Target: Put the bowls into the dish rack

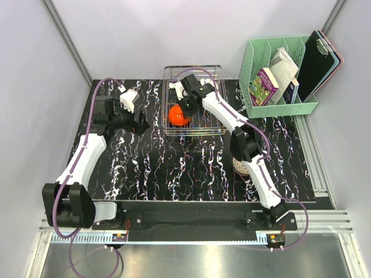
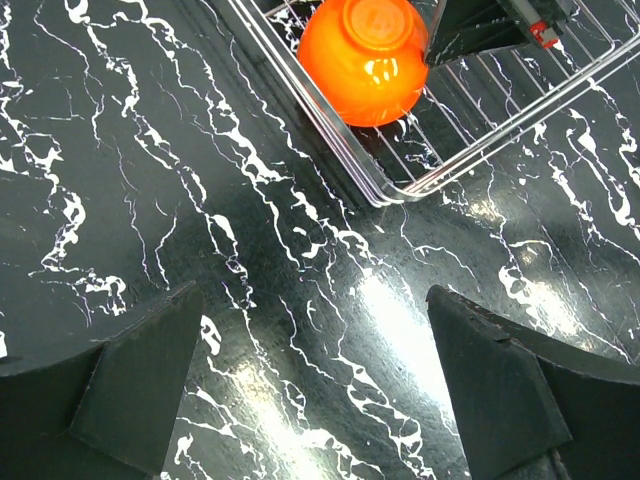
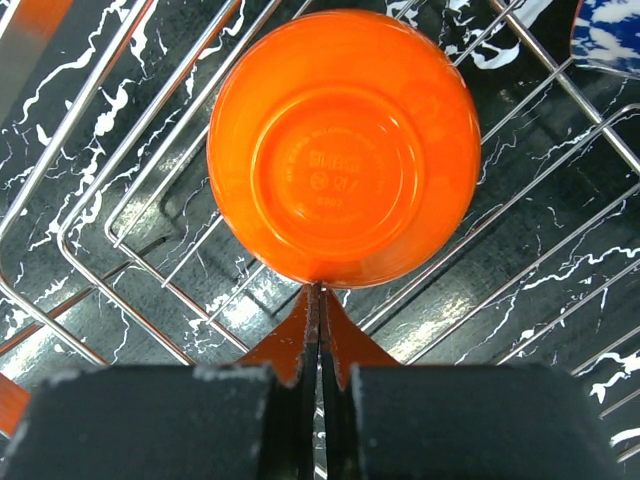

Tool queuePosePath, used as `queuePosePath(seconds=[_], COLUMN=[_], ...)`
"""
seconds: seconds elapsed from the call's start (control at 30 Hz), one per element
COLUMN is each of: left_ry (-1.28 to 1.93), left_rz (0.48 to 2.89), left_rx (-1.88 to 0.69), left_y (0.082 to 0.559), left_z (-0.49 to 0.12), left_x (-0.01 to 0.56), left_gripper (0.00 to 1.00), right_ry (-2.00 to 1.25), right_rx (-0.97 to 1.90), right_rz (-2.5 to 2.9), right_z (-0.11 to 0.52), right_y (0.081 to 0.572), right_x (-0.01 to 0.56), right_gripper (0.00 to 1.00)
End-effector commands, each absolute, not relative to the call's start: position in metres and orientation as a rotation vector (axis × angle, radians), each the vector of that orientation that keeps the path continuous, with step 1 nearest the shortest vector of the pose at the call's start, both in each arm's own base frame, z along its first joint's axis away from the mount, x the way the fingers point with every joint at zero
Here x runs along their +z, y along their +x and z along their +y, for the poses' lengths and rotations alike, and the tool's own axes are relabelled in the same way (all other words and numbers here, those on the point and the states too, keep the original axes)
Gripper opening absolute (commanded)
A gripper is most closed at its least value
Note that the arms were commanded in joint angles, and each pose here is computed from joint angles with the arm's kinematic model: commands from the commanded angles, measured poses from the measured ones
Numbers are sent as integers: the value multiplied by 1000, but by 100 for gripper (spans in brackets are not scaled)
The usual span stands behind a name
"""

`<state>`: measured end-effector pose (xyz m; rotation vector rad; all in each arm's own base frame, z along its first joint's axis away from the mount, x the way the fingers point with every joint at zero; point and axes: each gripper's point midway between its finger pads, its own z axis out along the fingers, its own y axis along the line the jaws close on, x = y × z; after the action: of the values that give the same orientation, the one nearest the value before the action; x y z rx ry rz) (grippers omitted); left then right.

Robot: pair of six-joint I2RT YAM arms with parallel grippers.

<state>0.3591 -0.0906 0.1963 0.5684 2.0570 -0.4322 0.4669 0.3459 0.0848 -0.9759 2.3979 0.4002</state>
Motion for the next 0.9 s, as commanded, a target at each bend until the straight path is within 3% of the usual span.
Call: queuePosePath(seconds=[0.0, 0.13, 0.23, 0.33, 0.37, 0.5, 0.67, 0.87], left_ry=[571, 624, 717, 780, 798, 838, 891, 927], left_rz=[1988, 1963, 1936, 1911, 1893, 1900, 1897, 1904], left_rx=[-428, -457, -510, -535, -526, -521, -485, -438], left_y=[358, 349, 335, 321, 317, 301, 285, 276], left_z=[-91, -97, -106, -110, -111, -110, -106, -101], left_x=[214, 219, 226, 231, 236, 237, 235, 231], left_gripper=[99, 99, 99, 99, 99, 99, 99, 99], right_ry=[-981, -967, -951, -969, -1005, -973, -789, -687], right_rx=[376, 413, 478, 459, 424, 310, 183, 5], right_rz=[2326, 2268, 2233, 2197, 2222, 2233, 2393, 2498], right_z=[344, 337, 327, 302, 290, 227, 128, 66], right_y=[474, 456, 427, 398, 387, 357, 325, 280], right_x=[115, 169, 217, 247, 236, 256, 231, 184], right_gripper=[0, 1, 9, 47, 68, 95, 99, 100])
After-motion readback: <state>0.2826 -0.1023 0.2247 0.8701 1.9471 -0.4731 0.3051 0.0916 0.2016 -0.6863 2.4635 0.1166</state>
